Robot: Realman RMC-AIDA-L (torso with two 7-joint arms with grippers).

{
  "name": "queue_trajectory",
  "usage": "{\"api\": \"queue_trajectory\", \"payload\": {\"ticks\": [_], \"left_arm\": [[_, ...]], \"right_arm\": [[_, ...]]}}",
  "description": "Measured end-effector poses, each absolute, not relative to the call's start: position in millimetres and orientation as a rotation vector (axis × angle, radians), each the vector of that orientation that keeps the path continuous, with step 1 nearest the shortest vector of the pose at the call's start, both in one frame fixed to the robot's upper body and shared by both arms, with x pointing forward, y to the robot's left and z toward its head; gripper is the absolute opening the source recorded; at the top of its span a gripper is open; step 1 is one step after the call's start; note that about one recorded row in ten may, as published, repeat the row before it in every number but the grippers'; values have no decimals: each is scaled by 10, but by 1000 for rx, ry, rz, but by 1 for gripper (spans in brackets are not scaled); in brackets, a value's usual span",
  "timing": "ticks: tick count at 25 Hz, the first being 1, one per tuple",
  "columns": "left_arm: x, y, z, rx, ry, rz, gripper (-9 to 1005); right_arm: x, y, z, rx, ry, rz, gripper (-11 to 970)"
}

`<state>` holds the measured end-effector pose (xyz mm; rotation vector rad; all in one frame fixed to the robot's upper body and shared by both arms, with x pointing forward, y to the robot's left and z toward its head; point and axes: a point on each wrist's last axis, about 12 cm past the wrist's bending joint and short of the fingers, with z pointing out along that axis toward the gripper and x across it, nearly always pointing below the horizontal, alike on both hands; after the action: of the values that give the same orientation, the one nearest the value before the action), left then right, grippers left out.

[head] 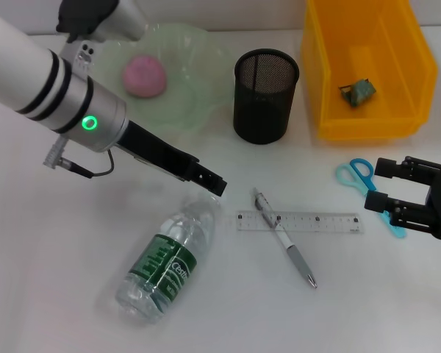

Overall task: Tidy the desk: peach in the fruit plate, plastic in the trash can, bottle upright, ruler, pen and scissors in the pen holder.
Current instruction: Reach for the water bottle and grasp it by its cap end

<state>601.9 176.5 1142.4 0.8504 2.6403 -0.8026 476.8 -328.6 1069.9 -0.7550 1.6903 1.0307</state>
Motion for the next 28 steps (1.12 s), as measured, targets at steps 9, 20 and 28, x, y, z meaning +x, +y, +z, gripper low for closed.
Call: {"api": "queue_trajectory", "payload": {"ticks": [9, 20, 28], "left_arm": [[6030, 1711, 11339, 820, 2645, -771, 843], [5985, 1726, 11252, 787, 2680, -759, 843], [5980, 1708, 11187, 769, 2687, -728, 843]], "right_arm": [[4872, -3199, 10757, -785, 1687, 1080, 696], [4833, -3127, 10694, -906, 1764, 1138, 697], [4834, -3090, 10685, -958, 1774, 1159, 697]]}}
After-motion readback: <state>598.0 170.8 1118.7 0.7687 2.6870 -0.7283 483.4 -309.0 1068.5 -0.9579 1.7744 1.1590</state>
